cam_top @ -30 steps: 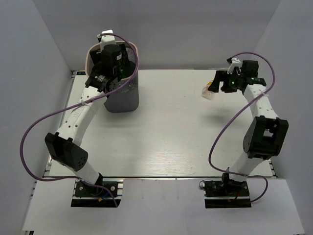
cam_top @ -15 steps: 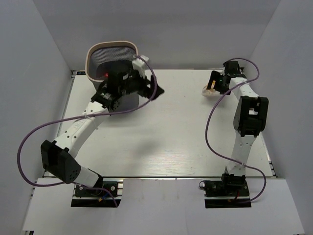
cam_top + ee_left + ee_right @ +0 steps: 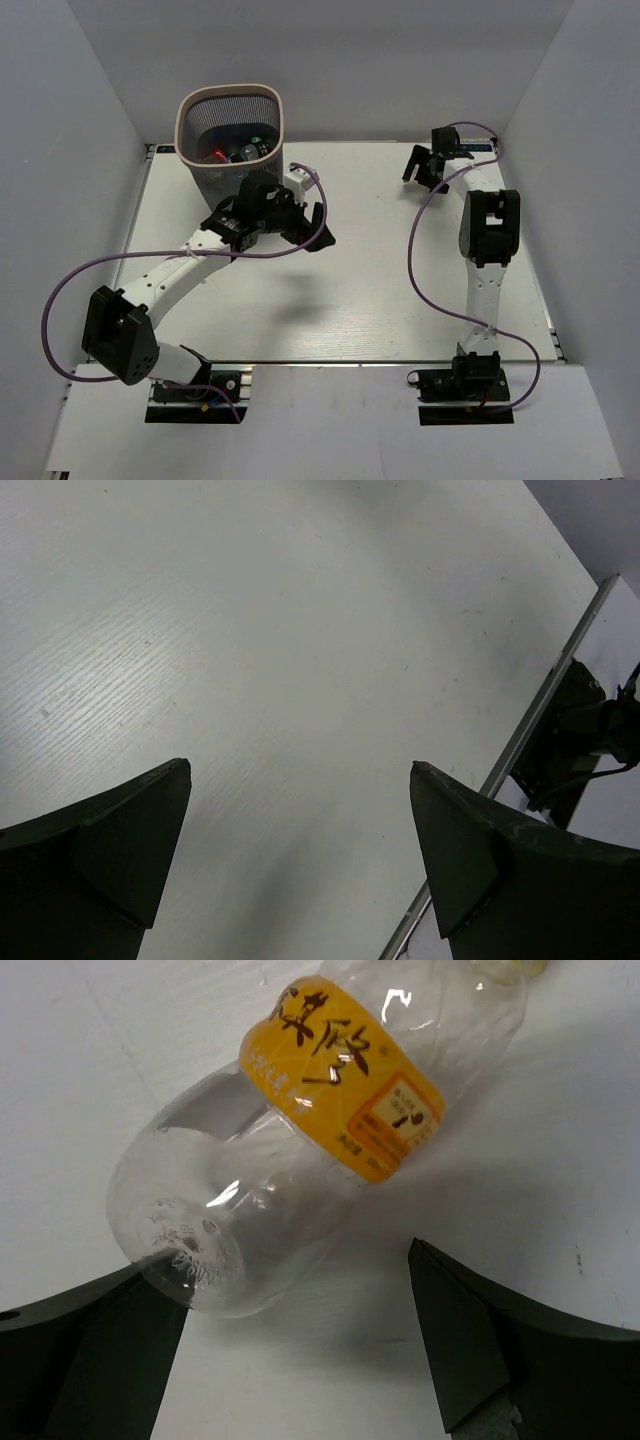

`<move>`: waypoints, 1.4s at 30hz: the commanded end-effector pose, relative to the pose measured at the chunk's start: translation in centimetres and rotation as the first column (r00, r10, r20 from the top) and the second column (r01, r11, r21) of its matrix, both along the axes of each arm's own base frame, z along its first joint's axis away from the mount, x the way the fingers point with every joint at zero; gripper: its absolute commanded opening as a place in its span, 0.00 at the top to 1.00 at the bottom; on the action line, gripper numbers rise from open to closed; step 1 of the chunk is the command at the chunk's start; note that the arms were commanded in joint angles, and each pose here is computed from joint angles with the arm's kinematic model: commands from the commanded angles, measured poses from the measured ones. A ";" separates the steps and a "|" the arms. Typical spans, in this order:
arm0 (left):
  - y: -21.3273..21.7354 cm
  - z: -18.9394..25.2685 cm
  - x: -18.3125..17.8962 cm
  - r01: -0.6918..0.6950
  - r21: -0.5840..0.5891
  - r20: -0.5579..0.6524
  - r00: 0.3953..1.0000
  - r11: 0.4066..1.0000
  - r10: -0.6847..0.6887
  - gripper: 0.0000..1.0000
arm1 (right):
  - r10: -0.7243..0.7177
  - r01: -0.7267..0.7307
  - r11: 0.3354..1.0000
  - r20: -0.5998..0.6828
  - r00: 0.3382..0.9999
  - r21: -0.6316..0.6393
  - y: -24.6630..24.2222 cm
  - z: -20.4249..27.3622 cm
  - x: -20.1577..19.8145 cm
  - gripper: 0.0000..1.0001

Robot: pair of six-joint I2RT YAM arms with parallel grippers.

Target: Put the plastic bottles in the bin

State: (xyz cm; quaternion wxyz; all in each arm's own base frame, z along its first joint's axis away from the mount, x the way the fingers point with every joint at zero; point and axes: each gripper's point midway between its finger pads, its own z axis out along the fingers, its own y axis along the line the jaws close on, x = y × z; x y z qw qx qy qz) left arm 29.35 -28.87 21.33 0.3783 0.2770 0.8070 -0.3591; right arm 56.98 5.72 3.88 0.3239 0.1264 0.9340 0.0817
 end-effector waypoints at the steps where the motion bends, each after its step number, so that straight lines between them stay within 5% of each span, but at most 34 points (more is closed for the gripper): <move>1: -0.4 1.7 -1.2 0.022 -0.046 0.026 0.999 0.999 -0.021 0.00 | -0.135 0.136 0.990 0.039 0.990 -0.032 -2.1 0.0 1.9 0.10; 4: -0.3 0.9 -1.4 0.012 -0.026 0.013 1.000 1.000 -0.012 0.00 | -0.130 0.130 0.991 0.028 0.991 -0.003 -1.8 -0.5 2.2 0.10; 7: -0.4 0.7 -1.7 0.012 -0.016 0.009 1.000 1.000 -0.012 0.00 | 0.069 -0.072 0.996 0.051 0.996 0.057 0.5 0.9 1.6 0.10; 11: -0.1 -0.4 -2.0 0.000 -0.007 -0.008 1.000 1.000 0.000 0.00 | 0.462 -0.510 0.827 0.231 0.856 0.237 5.5 7.4 -3.8 0.12; 16: -0.3 -0.9 -2.4 -0.005 -0.040 -0.006 1.000 0.999 0.005 0.00 | 0.615 -0.676 0.737 0.413 0.672 0.003 5.9 15.3 -7.6 0.12; 18: -0.3 -1.9 -2.6 -0.011 -0.042 -0.020 1.000 0.999 0.010 0.00 | 0.606 -0.637 0.764 0.458 0.650 -0.106 4.9 18.6 -7.5 0.12; 22: -0.9 -2.6 -2.5 -0.001 -0.068 -0.032 1.000 0.998 -0.002 0.00 | 0.323 -0.336 0.940 0.448 0.834 -0.053 0.0 20.6 -4.1 0.10; 24: -1.1 -3.0 -2.4 0.007 -0.067 -0.040 0.999 0.998 -0.010 0.00 | 0.200 -0.224 0.973 0.283 0.938 0.055 -1.1 16.9 -3.2 0.10; 26: -1.3 -3.0 -2.1 0.007 -0.067 -0.042 0.999 0.998 -0.010 0.00 | 0.063 -0.105 0.982 0.249 0.966 0.160 -1.2 18.0 -0.9 0.10; 27: -1.4 -2.6 -2.0 0.007 -0.072 -0.034 0.999 0.997 -0.010 0.00 | 0.003 -0.023 0.985 0.114 0.994 0.169 -1.9 14.6 -1.8 0.10; 32: -1.3 -3.0 -2.1 0.007 -0.066 -0.042 0.999 0.998 -0.010 0.00 | -0.134 0.106 0.953 0.079 0.988 0.284 -1.3 12.2 0.0 0.10; 42: -1.1 -3.6 -2.2 -0.002 -0.052 -0.054 0.999 0.999 -0.001 0.00 | -0.199 0.149 0.936 0.127 0.972 0.320 -1.6 11.9 2.8 0.10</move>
